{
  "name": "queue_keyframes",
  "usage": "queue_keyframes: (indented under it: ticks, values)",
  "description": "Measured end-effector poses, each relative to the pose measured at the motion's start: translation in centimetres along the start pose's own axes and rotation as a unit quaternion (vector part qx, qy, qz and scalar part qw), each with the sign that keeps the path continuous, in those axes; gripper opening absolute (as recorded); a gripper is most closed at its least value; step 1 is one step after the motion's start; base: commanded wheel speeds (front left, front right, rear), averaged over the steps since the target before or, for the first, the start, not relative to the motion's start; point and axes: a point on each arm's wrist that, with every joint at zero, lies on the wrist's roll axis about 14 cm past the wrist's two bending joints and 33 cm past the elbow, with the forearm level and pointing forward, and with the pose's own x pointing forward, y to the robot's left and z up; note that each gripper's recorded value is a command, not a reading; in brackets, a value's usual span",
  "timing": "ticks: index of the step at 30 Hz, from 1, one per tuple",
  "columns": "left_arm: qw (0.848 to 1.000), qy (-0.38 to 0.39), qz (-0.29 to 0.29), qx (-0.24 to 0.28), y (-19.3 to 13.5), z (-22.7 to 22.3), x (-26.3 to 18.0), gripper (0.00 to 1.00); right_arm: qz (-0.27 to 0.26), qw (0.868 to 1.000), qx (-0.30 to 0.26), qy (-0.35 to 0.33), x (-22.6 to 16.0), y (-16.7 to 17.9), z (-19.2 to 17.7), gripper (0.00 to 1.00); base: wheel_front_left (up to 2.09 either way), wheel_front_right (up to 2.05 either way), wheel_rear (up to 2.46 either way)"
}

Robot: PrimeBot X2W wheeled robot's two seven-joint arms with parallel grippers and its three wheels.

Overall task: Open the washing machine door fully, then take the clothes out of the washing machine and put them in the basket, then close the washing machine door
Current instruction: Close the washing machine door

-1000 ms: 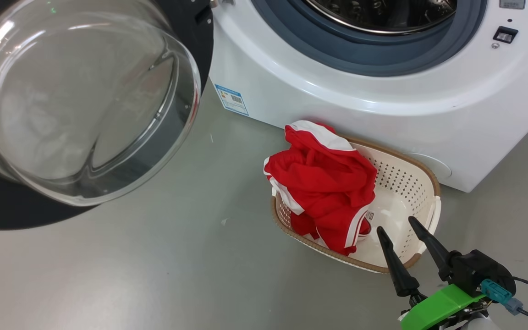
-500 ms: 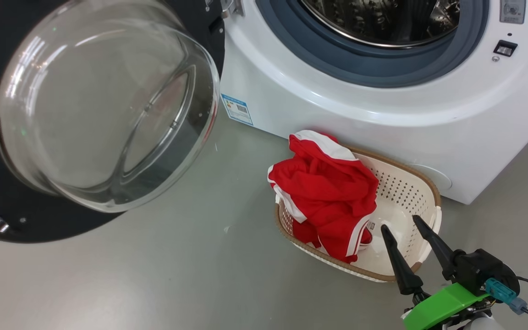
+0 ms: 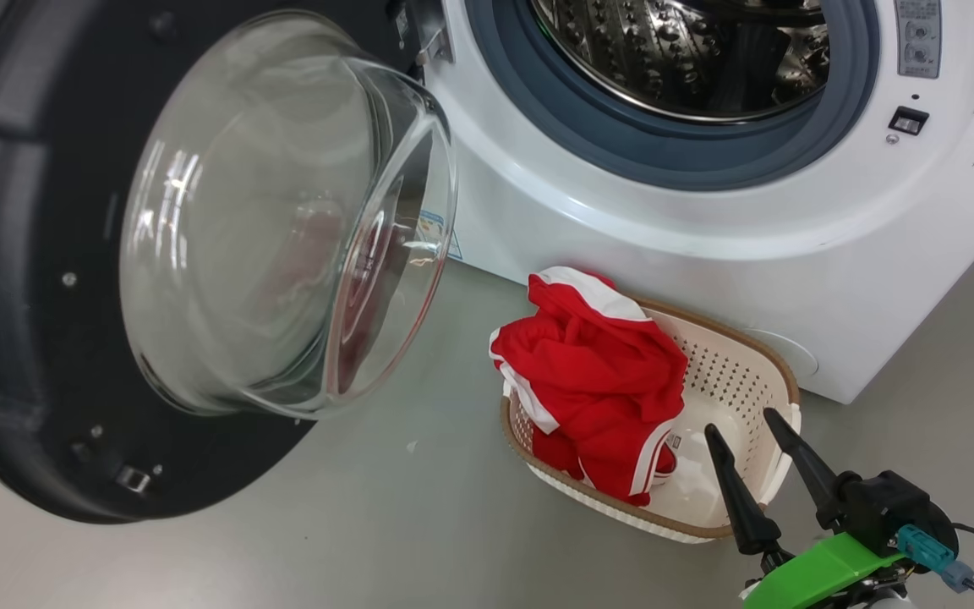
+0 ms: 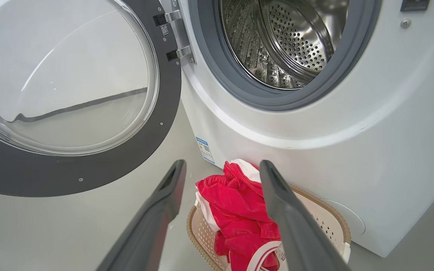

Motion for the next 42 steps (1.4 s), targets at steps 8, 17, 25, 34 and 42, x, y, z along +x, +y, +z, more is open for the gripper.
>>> queue_keyframes:
  ticks: [8, 17, 25, 34, 42]
  values:
    - [0.997, 0.029, -0.062, 0.022, -3.4, -1.6, -0.1, 0.0, -0.005, 1.0, 0.001, -0.009, -0.5, 0.2, 0.7, 1.0, 0.0, 0.0, 0.0]
    - [0.985, 0.07, -0.151, 0.049, -8.8, -5.1, 0.5, 0.0, -0.017, 1.0, 0.001, -0.01, -1.4, -0.4, 0.7, 1.0, 0.0, 0.0, 0.0]
    - [0.966, 0.086, -0.237, 0.064, -14.2, -7.9, 0.7, 0.0, -0.023, 1.0, 0.001, -0.014, -1.8, -0.6, 1.0, 1.0, 0.0, 0.0, 0.0]
    - [0.959, 0.088, -0.259, 0.07, -15.9, -9.2, 1.6, 0.0, -0.03, 0.999, 0.006, -0.017, -1.9, -0.9, 1.0, 1.0, 0.0, 0.0, 0.0]
    - [0.965, 0.064, -0.247, 0.064, -15.1, -9.0, 1.6, 0.0, -0.034, 0.999, 0.005, -0.023, -2.0, -0.9, 1.5, 1.0, 0.0, 0.0, 0.0]
